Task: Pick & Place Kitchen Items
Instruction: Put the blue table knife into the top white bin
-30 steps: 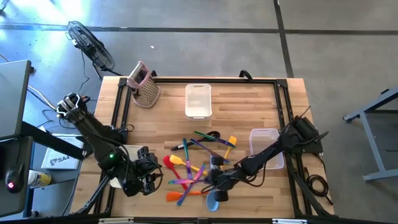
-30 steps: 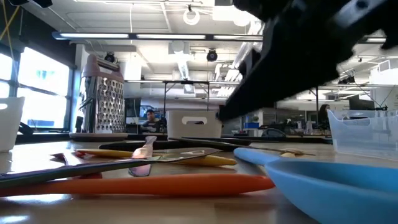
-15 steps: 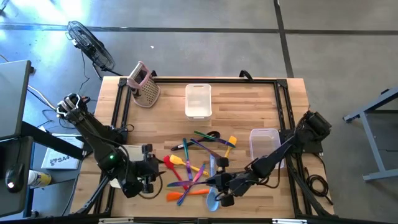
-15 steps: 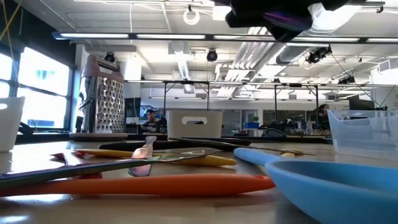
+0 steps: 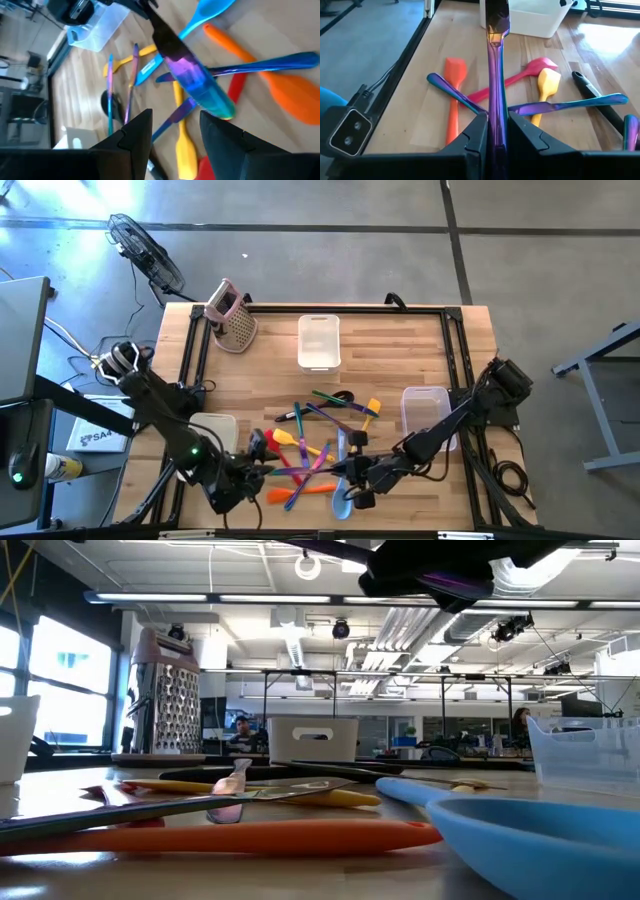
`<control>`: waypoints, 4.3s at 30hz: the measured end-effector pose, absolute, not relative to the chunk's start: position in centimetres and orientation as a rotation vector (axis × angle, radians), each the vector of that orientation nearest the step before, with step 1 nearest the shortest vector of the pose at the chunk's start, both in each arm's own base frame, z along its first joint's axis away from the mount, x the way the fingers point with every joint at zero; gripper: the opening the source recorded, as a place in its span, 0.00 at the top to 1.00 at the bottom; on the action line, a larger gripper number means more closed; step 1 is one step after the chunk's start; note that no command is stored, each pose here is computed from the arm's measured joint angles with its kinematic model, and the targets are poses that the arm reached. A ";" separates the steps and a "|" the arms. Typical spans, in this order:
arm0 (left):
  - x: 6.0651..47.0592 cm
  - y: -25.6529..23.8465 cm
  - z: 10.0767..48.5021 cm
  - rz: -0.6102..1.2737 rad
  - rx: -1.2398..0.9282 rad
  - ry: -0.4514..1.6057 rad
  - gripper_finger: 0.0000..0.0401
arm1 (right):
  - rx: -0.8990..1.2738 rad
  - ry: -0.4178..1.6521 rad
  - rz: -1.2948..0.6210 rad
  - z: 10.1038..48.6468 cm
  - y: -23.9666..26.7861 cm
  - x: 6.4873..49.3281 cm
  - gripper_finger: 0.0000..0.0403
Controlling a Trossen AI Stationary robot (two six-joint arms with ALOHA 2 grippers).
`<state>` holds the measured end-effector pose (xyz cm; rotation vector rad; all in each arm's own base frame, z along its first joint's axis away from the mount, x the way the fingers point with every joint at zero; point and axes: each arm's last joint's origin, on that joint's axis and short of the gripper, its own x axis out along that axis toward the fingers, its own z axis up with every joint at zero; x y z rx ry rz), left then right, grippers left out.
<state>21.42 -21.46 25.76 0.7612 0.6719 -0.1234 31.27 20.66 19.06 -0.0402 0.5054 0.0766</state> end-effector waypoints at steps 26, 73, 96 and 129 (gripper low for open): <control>19.6 -23.8 25.3 -0.095 0.862 0.584 0.60 | -0.037 0.507 0.059 19.1 20.0 31.7 0.88; 24.0 -21.7 24.2 0.062 0.790 0.608 0.60 | -0.009 0.520 0.033 19.0 19.3 32.1 0.87; 23.9 -21.5 24.1 0.075 0.815 0.621 0.99 | 0.051 0.542 0.087 18.9 18.0 33.0 0.88; 26.3 -18.3 28.1 0.202 0.757 0.724 1.00 | -0.376 0.160 -0.382 26.4 21.0 28.6 0.58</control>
